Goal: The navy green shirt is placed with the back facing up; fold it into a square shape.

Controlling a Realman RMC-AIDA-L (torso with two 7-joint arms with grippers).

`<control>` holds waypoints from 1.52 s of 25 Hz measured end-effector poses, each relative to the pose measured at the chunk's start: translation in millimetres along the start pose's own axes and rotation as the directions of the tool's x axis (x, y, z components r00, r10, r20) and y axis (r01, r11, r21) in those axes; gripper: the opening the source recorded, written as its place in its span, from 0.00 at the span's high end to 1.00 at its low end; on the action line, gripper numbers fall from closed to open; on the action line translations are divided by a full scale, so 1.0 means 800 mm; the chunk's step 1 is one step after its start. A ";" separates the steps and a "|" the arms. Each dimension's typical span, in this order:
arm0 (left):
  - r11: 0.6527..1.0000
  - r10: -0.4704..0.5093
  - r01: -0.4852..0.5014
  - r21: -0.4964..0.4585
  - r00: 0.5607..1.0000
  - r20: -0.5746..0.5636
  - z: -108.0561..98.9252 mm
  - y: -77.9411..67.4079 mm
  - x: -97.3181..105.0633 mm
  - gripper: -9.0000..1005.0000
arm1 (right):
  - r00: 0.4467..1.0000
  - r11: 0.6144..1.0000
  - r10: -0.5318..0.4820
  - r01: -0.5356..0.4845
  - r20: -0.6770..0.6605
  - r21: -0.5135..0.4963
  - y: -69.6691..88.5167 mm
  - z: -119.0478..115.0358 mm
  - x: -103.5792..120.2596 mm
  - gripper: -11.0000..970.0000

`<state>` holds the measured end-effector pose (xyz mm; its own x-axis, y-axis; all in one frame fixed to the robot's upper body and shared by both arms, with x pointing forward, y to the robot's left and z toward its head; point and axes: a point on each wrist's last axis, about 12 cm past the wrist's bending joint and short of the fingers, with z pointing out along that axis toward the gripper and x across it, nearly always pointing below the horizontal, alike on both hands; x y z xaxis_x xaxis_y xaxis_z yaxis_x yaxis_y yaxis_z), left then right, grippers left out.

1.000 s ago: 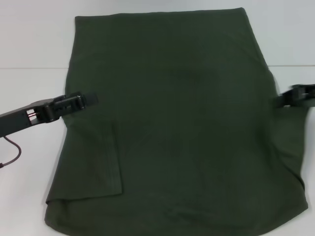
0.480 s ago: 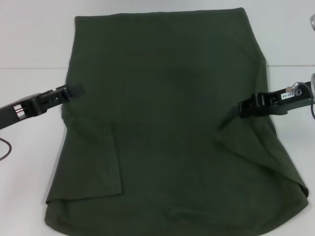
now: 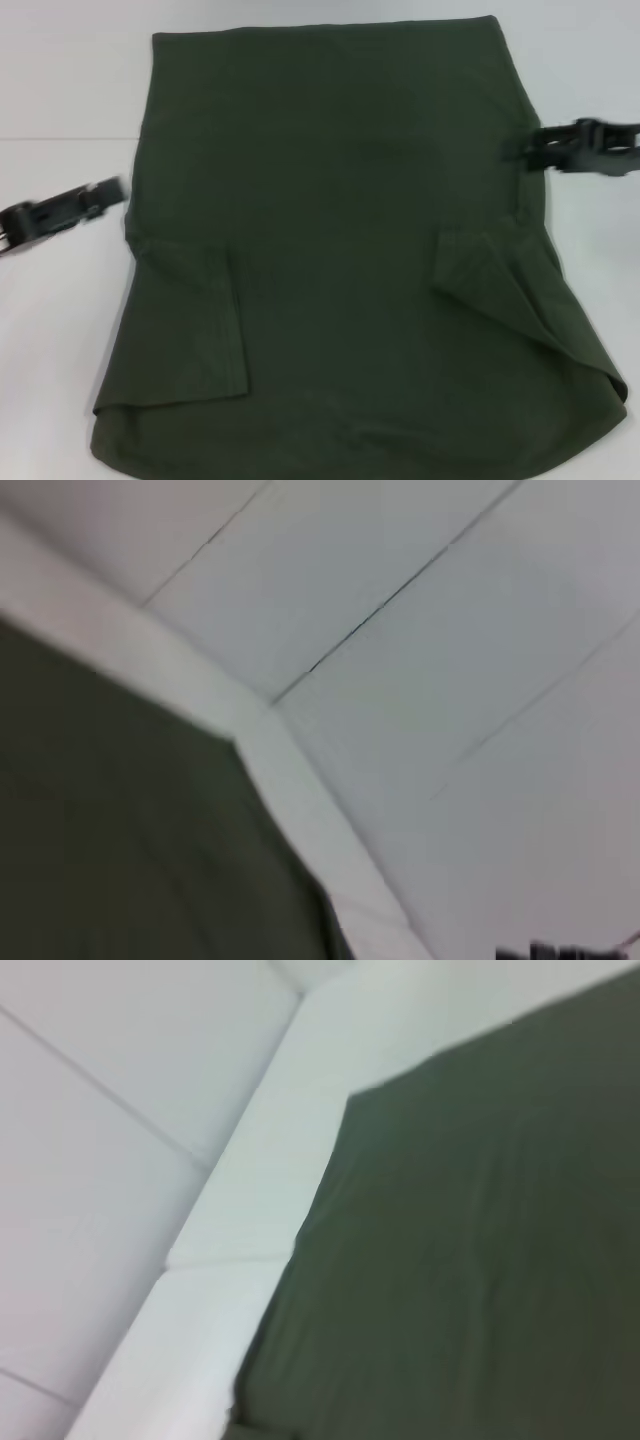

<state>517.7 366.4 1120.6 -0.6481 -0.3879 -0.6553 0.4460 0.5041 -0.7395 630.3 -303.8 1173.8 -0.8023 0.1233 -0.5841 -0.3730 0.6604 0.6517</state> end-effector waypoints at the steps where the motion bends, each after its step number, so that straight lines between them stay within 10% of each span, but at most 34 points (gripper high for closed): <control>1: 0.999 -0.036 0.036 -0.007 0.999 -0.021 -0.008 0.001 0.000 0.16 | 1.000 1.000 -0.011 0.011 0.008 0.020 -0.003 -0.010 -0.004 0.42; 14: 0.871 -0.471 0.398 -0.288 0.843 -0.261 -0.076 0.019 0.064 0.17 | 1.000 0.996 -0.011 0.011 0.006 0.091 -0.002 -0.030 -0.022 0.37; 38: 0.818 -0.536 0.405 -0.409 0.795 -0.283 -0.022 0.038 0.084 0.20 | 1.000 0.996 0.008 -0.008 0.008 0.090 -0.008 -0.031 -0.014 0.37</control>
<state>476.6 369.5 1056.7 -0.9294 -0.3600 -0.0812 -0.1503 0.5703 -0.8075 630.4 -327.6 1188.4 -0.8011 0.1345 -0.5832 -0.3230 0.7231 0.6105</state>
